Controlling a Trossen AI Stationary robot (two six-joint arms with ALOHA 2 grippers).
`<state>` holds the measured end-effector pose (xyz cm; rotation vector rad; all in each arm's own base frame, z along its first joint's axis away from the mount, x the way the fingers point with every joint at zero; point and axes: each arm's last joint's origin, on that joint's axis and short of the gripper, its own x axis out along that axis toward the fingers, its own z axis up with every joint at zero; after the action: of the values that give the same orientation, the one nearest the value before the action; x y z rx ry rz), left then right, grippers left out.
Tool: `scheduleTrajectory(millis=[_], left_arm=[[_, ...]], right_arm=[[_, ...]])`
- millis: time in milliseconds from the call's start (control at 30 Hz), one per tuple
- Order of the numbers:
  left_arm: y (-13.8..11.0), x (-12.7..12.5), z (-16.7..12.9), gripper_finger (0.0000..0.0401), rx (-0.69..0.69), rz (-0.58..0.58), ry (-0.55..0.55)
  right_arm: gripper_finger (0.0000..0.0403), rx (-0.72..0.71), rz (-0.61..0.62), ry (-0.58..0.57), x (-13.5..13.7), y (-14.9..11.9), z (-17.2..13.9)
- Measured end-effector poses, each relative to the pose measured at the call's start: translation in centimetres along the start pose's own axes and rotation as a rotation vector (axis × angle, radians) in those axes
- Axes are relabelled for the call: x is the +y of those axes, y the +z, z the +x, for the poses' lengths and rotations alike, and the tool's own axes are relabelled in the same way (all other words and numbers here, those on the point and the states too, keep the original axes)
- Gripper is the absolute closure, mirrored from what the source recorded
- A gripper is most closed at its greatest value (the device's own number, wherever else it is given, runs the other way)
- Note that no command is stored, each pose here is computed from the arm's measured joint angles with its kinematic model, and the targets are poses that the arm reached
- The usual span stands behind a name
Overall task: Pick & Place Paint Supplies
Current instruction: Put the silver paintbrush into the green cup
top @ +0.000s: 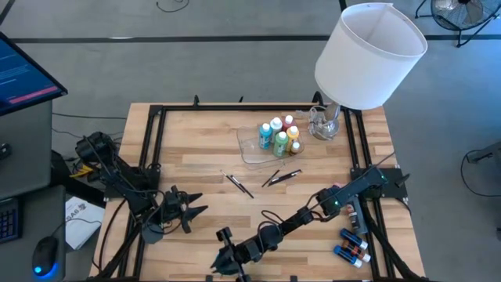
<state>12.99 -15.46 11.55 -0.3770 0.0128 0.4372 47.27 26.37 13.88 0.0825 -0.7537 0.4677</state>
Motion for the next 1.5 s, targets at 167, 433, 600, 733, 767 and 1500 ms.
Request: scheduleTrajectory(millis=[167,433,600,733,767,1500], left_arm=[[0.0,0.0,0.0,0.0238,0.003,-0.002,-0.002],[0.0,-0.1,-0.2,0.0238,0.004,-0.005,-0.01],[0.0,-0.1,-0.4,0.0238,0.006,0.01,-0.019],[-0.1,-0.1,-0.7,0.0238,0.0,0.024,-0.025],[-0.1,-0.1,-0.7,0.0238,-0.002,0.025,-0.025],[2.6,0.1,1.4,0.0238,-0.168,-0.028,0.173]], right_arm=[[0.0303,0.001,0.0,-0.007,0.0,0.0,0.0],[0.0223,-0.001,0.001,-0.007,0.0,0.1,0.1],[0.0198,-0.016,0.002,-0.007,0.0,0.7,0.5],[0.0193,-0.021,0.002,-0.007,0.0,1.2,1.0],[0.0193,-0.022,0.001,-0.005,-0.1,1.7,1.5],[0.0216,0.821,0.074,-0.013,-3.3,23.1,10.1]])
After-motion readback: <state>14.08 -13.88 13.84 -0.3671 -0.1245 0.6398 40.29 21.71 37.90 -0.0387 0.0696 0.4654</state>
